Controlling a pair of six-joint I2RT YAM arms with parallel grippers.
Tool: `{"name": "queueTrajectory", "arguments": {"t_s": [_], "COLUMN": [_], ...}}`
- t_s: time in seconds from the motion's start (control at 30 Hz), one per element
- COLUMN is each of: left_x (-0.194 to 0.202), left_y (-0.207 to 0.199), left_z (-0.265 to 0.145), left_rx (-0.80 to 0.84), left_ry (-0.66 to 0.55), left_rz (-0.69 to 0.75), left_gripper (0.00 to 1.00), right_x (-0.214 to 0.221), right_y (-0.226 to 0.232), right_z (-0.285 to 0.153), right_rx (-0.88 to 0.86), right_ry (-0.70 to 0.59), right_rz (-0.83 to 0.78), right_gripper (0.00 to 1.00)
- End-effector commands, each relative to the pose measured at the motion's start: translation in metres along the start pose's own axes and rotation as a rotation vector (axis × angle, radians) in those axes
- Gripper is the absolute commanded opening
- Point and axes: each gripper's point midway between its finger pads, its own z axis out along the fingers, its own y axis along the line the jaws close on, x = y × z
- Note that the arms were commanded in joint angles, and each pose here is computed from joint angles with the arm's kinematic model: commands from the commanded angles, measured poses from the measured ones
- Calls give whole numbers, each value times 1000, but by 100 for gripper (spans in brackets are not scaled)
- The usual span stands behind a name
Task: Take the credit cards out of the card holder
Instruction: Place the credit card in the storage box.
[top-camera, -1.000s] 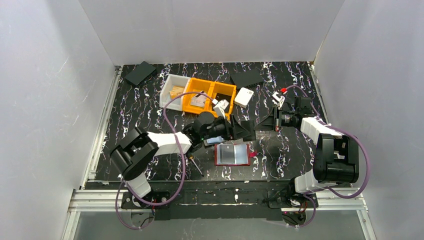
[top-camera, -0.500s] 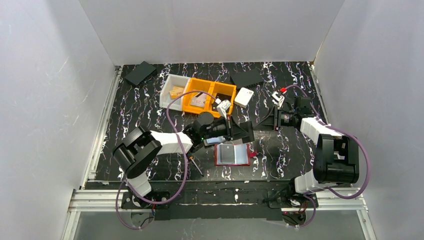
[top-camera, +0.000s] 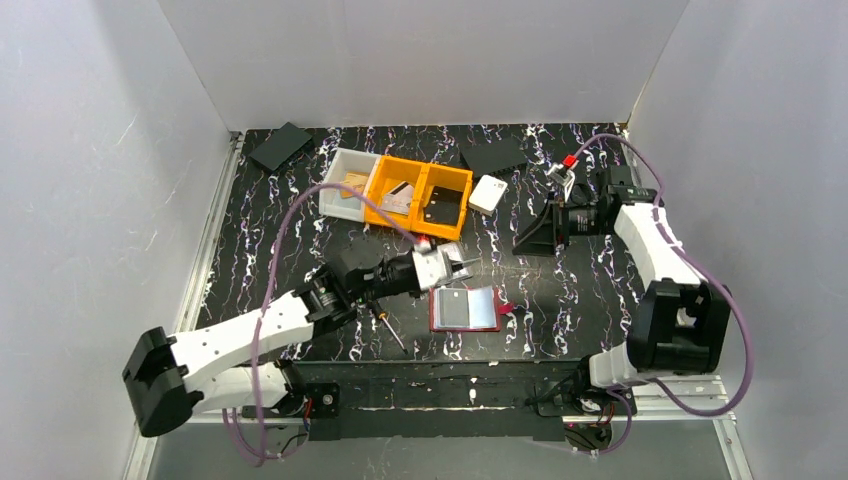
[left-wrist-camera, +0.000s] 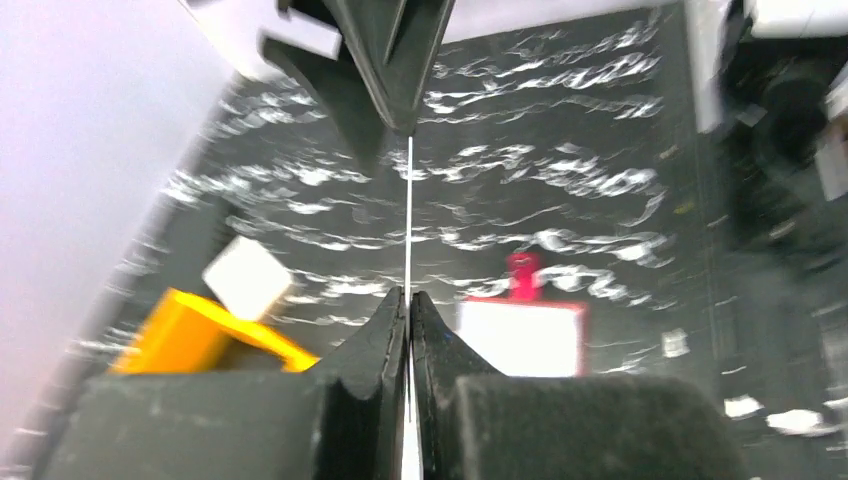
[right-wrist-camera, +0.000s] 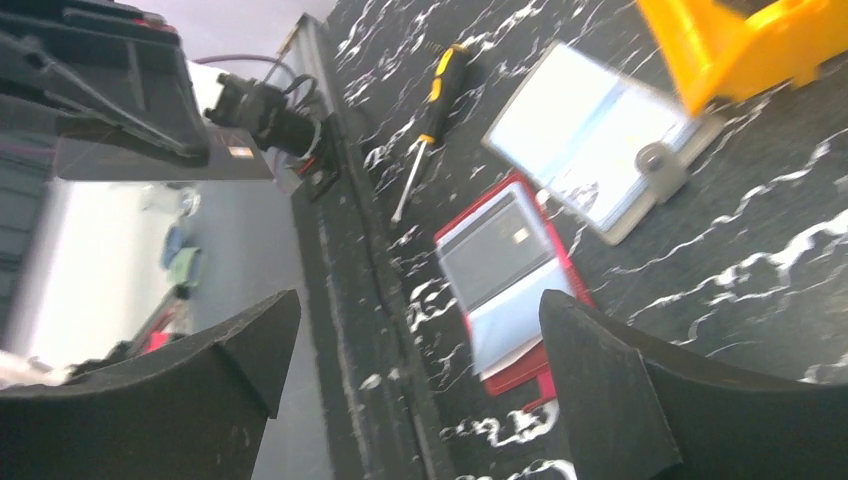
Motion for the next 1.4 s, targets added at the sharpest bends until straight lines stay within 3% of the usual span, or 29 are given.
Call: {"name": "queueTrajectory", "arguments": {"t_s": [0.0,0.1,0.2,0.4,0.63,0.97,1.03,1.27,1.3,1.37], "left_x": [5,-2,-9,-34,-36,-34,-33,-28,-26,-25], "left_y": [12,30,33,27,-9,-10,-9,-3,-3,-3], "left_z": [-12,-10,-2,16,50,49,48,40,39,38], "left_rx": [-52,-175,-224,-329,-324,-362,-376,-413,-414,-415], "left_ry": [167,317,336,276,228,231,237,256,258,257], "left_rz": [777,1097,1252,1306,1343,1294,1281,1224,1218,1208], "left_gripper": [0,0,0,0,0,0,0,0,0,0], "right_x": [26,14,-2,-4,10,15,15,19,18,18], "right_y": [41,51,69,83,88,95,96,99,100,103], "right_z": [-7,-7,-5,9,26,24,23,22,22,23], "right_rx": [-120,-131,-171,-198,-209,-265,-270,-285,-290,-298], "right_ry": [91,71,32,27,45,74,73,73,75,82], "right_rz": [159,216,276,313,426,484,484,486,480,465], "right_gripper": [98,98,98,98,96,45,42,45,41,19]}}
